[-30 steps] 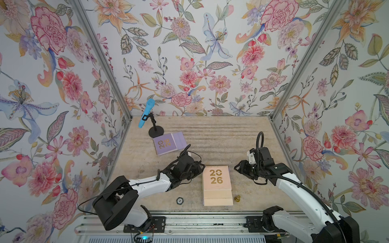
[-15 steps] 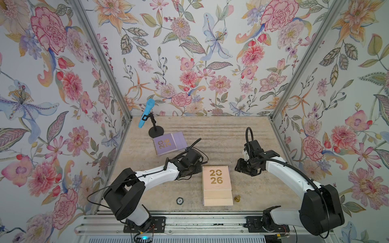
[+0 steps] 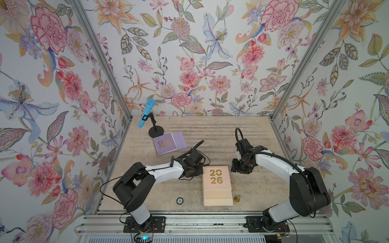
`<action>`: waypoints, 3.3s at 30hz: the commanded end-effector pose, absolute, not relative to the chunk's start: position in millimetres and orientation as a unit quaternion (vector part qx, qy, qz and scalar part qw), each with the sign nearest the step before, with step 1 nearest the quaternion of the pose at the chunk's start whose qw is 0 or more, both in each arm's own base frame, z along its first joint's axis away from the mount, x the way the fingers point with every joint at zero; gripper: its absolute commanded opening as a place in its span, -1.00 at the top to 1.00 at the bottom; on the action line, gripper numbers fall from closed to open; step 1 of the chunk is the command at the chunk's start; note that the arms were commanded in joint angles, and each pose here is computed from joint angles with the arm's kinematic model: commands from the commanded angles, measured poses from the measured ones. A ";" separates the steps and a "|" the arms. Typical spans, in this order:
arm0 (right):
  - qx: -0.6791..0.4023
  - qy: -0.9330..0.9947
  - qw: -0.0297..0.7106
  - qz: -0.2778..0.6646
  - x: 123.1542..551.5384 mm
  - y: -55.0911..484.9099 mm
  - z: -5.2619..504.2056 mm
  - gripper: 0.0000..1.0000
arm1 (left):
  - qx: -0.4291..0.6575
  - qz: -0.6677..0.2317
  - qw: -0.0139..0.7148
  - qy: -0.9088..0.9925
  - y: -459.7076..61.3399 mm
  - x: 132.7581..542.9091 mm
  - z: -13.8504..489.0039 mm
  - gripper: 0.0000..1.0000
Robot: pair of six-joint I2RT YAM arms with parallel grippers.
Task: Stack the calendars
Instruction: Adjust the calendars at the calendar, then pick up the calendar at the center of the board.
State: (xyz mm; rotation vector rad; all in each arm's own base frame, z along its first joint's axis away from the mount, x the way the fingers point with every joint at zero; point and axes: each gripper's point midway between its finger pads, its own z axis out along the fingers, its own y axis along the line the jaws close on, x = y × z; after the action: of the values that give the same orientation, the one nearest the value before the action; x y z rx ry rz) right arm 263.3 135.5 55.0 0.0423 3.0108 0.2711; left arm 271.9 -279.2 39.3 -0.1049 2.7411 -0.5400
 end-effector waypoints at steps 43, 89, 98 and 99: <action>0.042 0.987 0.100 0.117 287.0 127.2 80.6 -0.08 | -0.023 -0.147 0.181 0.972 -246.1 306.0 71.9 0.91; 0.067 0.882 0.053 0.464 486.9 482.8 49.8 0.76 | -0.285 -0.302 0.296 0.860 13.7 424.2 40.9 -0.36; 0.104 0.891 0.017 0.441 479.5 476.5 10.6 0.86 | -0.283 -0.332 0.289 0.852 4.3 435.3 27.0 -0.34; 0.107 0.893 0.012 0.437 477.9 474.9 6.6 0.87 | -0.282 -0.334 0.287 0.853 1.3 435.3 25.6 -0.34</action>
State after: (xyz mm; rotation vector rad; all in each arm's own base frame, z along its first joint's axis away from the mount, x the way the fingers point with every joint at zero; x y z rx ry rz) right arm 484.0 478.6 32.2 0.2498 2.7239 1.3810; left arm 436.0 8.4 38.8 -0.7278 2.2567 -0.8487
